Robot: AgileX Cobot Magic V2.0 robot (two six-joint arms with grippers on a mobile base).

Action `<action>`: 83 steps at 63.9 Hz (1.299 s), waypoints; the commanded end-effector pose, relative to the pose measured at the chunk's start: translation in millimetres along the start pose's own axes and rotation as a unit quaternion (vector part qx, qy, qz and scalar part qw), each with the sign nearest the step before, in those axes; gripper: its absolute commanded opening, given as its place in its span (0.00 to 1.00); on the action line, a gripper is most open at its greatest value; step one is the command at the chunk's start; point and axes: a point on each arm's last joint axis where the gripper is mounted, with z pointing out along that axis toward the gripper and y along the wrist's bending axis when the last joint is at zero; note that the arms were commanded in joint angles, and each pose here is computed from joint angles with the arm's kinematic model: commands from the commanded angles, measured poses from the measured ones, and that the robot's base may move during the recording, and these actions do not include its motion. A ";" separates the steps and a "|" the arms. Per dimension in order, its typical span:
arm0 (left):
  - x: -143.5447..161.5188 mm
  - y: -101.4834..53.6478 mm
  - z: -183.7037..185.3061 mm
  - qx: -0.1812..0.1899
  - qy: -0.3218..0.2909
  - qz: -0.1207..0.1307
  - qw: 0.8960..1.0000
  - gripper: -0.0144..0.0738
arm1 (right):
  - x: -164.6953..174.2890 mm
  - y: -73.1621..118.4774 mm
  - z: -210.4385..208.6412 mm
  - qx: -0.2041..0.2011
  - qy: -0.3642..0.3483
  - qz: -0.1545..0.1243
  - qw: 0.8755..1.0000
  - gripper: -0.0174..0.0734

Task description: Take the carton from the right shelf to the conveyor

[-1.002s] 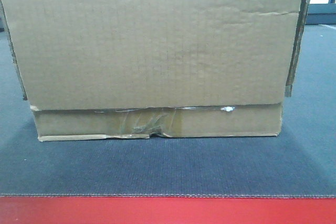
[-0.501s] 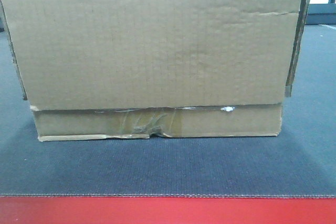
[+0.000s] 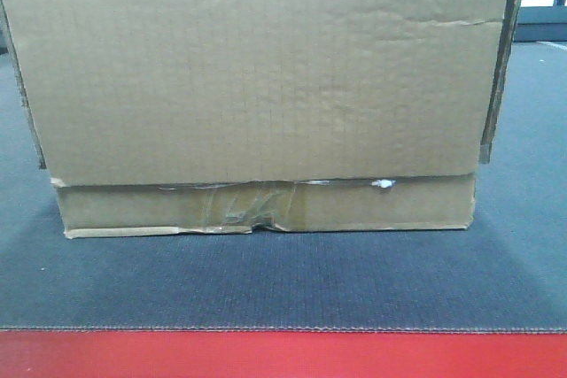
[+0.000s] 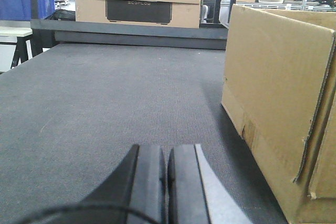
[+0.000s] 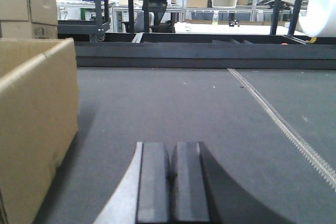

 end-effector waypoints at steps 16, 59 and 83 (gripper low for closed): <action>-2.1 -0.2 -0.6 0.001 -0.011 0.002 1.000 0.18 | 39.6 -2.0 3.5 0.007 -0.012 0.005 1.000 0.12; -2.1 -0.2 -0.6 0.001 -0.011 0.002 1.000 0.18 | 39.4 -2.0 3.5 0.007 -0.013 0.005 1.000 0.12; -2.1 -0.2 -0.6 0.001 -0.011 0.002 1.000 0.18 | 39.4 -2.0 3.5 0.007 -0.013 0.005 1.000 0.12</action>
